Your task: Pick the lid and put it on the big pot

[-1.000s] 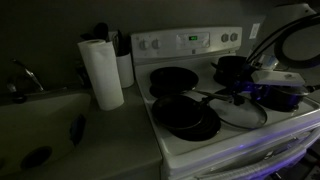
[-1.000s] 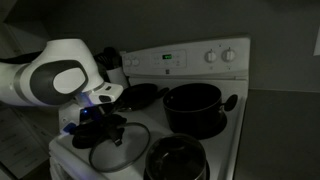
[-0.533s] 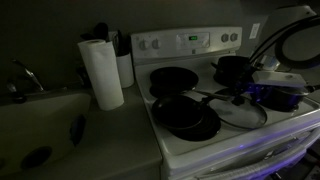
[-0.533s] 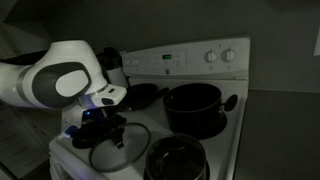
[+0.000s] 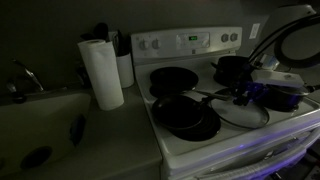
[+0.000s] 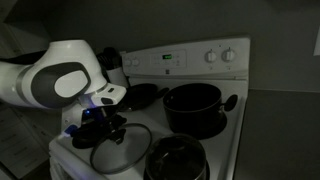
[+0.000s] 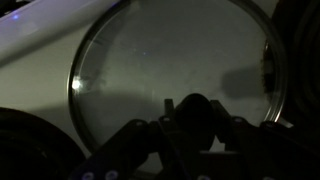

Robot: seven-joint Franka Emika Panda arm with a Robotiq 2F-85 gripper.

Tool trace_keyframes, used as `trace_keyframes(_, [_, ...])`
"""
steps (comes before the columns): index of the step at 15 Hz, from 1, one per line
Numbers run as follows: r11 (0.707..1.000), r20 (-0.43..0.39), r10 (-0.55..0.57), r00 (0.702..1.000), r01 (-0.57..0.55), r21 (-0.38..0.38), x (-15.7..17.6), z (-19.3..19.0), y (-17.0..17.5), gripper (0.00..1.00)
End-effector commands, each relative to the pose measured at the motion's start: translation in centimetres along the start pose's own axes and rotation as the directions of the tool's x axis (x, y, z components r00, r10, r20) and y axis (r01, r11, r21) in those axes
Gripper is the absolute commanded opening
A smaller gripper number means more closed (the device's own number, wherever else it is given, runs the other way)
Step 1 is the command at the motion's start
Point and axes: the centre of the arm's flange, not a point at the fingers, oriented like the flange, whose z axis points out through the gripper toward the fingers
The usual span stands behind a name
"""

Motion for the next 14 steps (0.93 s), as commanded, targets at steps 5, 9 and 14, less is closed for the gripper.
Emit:
trace_keyframes(5, [0.993,0.081,-0.113,0.990,0.115,-0.015,-0.9,-1.3,-1.9,0.14])
trace_keyframes(9, [0.990,0.149,-0.110,0.983,0.122,-0.075,-1.7,-3.0,-2.2,0.14])
trace_keyframes(14, [0.983,0.223,-0.106,0.969,0.136,-0.124,-2.8,-4.1,-2.5,0.14])
